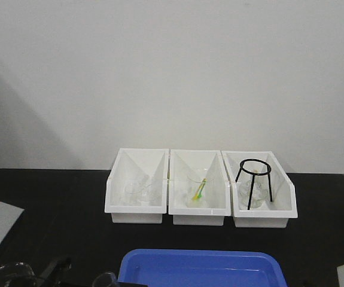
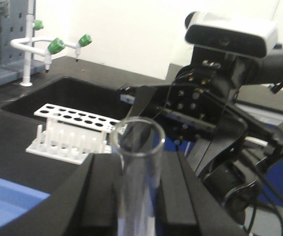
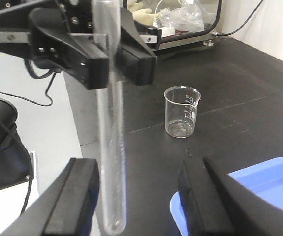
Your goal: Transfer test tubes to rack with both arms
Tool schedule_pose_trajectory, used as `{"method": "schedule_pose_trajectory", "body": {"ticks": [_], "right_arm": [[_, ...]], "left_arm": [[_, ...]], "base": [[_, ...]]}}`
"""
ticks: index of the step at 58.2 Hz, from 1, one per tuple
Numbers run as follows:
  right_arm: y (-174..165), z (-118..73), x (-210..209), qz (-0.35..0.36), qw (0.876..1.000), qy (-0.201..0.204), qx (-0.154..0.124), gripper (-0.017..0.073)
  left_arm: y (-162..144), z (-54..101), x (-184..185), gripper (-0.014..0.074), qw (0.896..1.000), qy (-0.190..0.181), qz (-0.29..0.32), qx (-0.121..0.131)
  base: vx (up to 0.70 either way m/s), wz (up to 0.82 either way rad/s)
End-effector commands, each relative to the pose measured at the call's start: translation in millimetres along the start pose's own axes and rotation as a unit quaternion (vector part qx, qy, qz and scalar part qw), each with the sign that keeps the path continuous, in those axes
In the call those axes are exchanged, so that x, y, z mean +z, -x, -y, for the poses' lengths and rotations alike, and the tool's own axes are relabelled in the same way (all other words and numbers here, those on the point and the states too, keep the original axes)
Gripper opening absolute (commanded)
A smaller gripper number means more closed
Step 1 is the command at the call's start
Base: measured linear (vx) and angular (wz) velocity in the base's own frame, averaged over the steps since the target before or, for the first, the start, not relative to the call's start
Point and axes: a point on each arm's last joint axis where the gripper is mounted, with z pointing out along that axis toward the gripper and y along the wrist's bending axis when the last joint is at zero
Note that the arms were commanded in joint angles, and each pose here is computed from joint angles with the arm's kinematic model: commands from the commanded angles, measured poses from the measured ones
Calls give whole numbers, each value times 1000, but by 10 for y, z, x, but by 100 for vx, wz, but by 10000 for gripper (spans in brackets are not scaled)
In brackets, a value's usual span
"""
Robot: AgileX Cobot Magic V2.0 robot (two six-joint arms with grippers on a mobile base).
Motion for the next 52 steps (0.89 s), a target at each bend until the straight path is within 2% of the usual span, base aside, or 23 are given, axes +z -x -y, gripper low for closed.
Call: {"method": "schedule_pose_trajectory", "body": {"ticks": [1, 9, 19, 40, 48, 52], "right_arm": [[151, 4, -26, 34, 999, -6, 5, 418], [152, 5, -27, 35, 999, -6, 6, 418], [153, 11, -27, 36, 999, -9, 7, 418], [153, 13, -27, 36, 999, -11, 8, 418], [153, 13, -27, 36, 999, -10, 10, 418], [153, 13, -27, 36, 999, -10, 10, 418]], "left_arm": [[213, 39, 62, -17, 998, -22, 50, -6], [322, -8, 128, -15, 998, -31, 56, -1], [413, 19, 209, -15, 997, -56, 57, 6], [226, 46, 485, -15, 994, -102, 23, -29], [203, 100, 563, -15, 992, -120, 16, -25], [225, 126, 586, -15, 992, -123, 17, -12]], "base": [[0, 0], [0, 0], [0, 0], [0, 0], [0, 0], [0, 0]]}}
